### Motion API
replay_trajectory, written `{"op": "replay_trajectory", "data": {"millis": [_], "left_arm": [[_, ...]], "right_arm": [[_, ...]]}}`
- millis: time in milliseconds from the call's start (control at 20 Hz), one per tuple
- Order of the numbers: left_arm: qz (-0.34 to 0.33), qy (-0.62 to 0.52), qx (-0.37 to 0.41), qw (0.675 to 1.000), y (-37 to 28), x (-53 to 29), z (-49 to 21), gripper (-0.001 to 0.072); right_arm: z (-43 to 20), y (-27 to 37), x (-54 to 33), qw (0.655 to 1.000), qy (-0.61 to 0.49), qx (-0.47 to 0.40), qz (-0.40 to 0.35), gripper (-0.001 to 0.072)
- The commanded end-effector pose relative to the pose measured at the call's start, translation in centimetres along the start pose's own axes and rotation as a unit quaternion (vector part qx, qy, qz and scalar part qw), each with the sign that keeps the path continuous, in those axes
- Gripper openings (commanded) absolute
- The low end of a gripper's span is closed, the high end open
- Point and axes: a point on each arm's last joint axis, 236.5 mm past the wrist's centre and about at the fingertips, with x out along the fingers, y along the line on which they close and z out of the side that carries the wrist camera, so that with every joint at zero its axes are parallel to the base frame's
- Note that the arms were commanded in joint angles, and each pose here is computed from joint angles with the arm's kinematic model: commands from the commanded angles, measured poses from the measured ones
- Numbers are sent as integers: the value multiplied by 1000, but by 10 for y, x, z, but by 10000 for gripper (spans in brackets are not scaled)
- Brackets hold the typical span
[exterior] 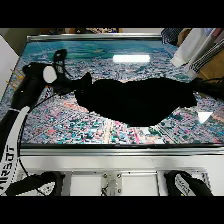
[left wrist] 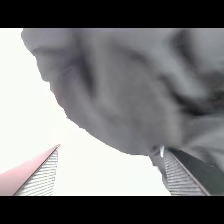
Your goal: Fold the clothes and pants, and hang the long-sleeved shirts on hangers.
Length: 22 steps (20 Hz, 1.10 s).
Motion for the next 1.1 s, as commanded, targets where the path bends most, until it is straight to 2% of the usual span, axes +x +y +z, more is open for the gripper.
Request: {"op": "replay_trajectory", "data": {"millis": [0, 200, 400, 750, 1050], "left_arm": [[16, 29, -74, 997, 55, 16, -32, 707], [-59, 57, -158, 984, 48, 57, -71, 707], [-140, 66, -190, 970, 17, 88, -71, 707], [-159, 38, -257, 952, 18, 130, -51, 707], [-149, 30, -265, 952, 22, 149, -50, 707]], "right_arm": [[-71, -20, -6, 994, 106, 32, -11, 682], [-162, -13, 9, 968, 210, 136, 2, 683], [-199, 23, 29, 943, 234, 228, 63, 682], [-229, 83, 62, 939, 265, 192, 103, 682], [-241, 128, 87, 940, 259, 185, 125, 682]]}}
